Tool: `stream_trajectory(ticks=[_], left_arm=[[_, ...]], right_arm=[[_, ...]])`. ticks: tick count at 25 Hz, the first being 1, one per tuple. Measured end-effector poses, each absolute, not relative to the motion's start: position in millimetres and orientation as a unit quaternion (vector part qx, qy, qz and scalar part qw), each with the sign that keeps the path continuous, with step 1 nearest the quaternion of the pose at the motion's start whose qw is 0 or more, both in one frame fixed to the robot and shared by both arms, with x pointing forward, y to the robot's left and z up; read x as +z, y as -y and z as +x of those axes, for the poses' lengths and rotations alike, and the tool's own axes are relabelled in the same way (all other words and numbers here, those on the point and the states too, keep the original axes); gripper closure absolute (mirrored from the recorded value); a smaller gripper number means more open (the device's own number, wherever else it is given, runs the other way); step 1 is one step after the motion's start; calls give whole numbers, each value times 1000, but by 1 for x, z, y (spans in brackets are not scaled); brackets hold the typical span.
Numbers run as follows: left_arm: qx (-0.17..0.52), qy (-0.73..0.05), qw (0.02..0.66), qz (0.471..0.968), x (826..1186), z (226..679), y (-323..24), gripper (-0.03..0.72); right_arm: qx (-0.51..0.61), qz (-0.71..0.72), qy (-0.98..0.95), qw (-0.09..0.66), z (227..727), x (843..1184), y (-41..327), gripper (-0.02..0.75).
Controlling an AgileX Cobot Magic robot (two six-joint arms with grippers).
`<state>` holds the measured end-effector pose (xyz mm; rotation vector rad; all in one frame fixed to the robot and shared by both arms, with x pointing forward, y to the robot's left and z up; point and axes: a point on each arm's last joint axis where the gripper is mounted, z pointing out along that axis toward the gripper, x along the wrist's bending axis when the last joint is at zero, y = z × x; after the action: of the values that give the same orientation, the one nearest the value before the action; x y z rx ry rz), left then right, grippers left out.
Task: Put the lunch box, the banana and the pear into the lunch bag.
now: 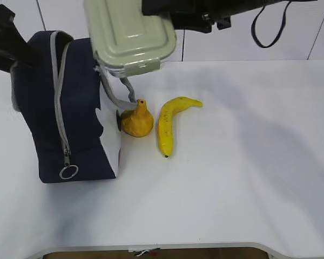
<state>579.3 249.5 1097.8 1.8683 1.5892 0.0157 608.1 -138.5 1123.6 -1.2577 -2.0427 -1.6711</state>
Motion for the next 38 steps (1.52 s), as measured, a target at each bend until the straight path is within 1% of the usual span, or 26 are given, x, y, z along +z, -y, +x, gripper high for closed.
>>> stream_trajectory(ticks=[2, 6, 7, 8, 14, 20, 22, 24, 27, 32, 35, 38], left_arm=[[0, -612, 333, 717, 1092, 583, -249, 384], [0, -604, 331, 725, 1093, 583, -249, 629], [0, -599, 332, 729, 1095, 583, -249, 660], [-1, -596, 332, 731, 1097, 583, -248, 671], [-7, -589, 334, 736, 1102, 582, -247, 676], [-16, -589, 342, 732, 1103, 582, -245, 676], [-16, -589, 342, 732, 1103, 582, -245, 676], [-14, -587, 342, 734, 1104, 582, -245, 676], [-14, -585, 342, 735, 1104, 582, -245, 676], [-15, -584, 343, 736, 1104, 582, -245, 676], [-15, -584, 343, 736, 1104, 582, -245, 676], [-18, -585, 347, 733, 1104, 582, -244, 676]], right_arm=[[-563, -425, 698, 120, 610, 1117, 127, 348], [-557, -415, 705, 143, 615, 1109, 102, 348], [-556, -416, 704, 148, 617, 1108, 97, 348], [-555, -419, 703, 152, 620, 1105, 94, 348], [-557, -429, 695, 154, 642, 1095, 83, 348], [-523, -476, 688, 160, 657, 1065, 81, 349], [-520, -478, 687, 173, 656, 1066, 81, 349], [-525, -462, 690, 186, 654, 1076, 80, 349], [-537, -427, 699, 201, 650, 1100, 77, 349], [-570, -385, 700, 188, 647, 1140, 76, 349], [-579, -378, 701, 173, 648, 1150, 77, 349], [-580, -394, 699, 142, 653, 1149, 79, 349]])
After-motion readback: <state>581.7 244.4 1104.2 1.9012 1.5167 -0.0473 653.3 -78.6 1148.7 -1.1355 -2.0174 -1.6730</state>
